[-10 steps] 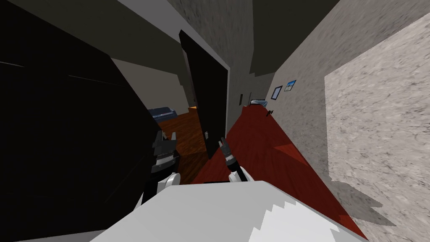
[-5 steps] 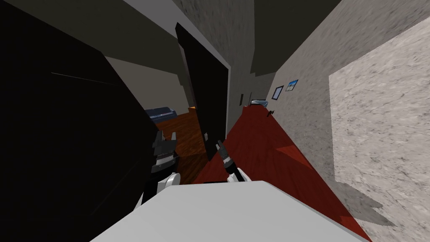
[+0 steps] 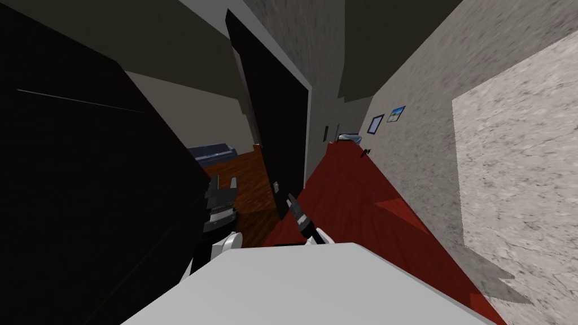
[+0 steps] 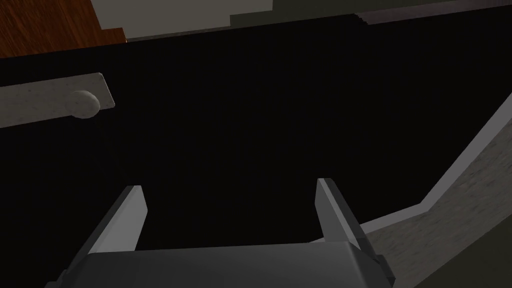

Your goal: Push the door open

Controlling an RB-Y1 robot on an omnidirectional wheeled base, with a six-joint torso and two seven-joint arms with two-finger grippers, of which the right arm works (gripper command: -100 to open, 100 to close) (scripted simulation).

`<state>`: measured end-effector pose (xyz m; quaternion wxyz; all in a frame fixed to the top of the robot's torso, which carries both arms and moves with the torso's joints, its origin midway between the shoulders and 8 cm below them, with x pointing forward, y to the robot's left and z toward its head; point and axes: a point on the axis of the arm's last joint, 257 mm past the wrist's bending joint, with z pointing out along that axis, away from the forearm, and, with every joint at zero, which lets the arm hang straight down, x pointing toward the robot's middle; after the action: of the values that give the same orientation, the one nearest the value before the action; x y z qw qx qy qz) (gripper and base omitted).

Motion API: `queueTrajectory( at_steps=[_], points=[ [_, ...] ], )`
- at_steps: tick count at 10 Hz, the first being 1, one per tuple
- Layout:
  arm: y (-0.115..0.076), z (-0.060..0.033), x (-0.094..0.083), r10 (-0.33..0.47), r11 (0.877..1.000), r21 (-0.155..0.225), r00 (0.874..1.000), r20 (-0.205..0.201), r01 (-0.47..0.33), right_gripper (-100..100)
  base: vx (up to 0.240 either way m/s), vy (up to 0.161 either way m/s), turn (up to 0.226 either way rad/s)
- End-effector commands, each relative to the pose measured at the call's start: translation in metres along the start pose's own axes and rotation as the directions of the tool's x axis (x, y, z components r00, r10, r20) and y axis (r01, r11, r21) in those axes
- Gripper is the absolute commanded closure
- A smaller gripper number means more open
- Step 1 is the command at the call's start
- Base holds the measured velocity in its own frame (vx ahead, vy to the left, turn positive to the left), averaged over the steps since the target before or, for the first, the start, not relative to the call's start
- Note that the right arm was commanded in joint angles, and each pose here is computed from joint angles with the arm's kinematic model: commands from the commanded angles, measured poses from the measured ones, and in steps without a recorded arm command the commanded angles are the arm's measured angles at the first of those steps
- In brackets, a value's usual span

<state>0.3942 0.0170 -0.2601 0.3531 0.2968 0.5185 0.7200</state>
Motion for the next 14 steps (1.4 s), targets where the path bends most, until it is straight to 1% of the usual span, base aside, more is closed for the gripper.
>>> queueTrajectory(
  at_steps=[1,4,5,10,11,12,13,14],
  points=[
    [-0.012,-0.0037,0.009,0.005,1.000,0.028,1.000,-0.027,-0.004,-100,0.096,-0.010,0.012],
    [-0.033,-0.0099,0.023,0.012,0.997,0.073,0.997,-0.071,-0.006,-100,0.087,-0.001,0.007],
    [-0.033,-0.0099,0.023,0.012,0.997,0.073,0.997,-0.071,-0.006,-100,0.060,-0.009,0.002],
    [-0.064,-0.0225,0.040,0.018,0.990,0.143,0.990,-0.137,0.002,-100,0.086,-0.014,0.007],
    [-0.069,-0.0252,0.043,0.019,0.988,0.156,0.989,-0.149,0.005,-100,0.095,-0.007,0.007],
    [-0.080,-0.0310,0.048,0.020,0.983,0.182,0.985,-0.172,0.012,-100,0.140,0.000,0.012],
    [-0.084,-0.0334,0.050,0.020,0.981,0.192,0.983,-0.181,0.015,-100,0.151,-0.016,0.007],
    [-0.093,-0.0384,0.053,0.020,0.977,0.212,0.980,-0.200,0.023,-100,0.149,-0.015,0.012]
  ],
)
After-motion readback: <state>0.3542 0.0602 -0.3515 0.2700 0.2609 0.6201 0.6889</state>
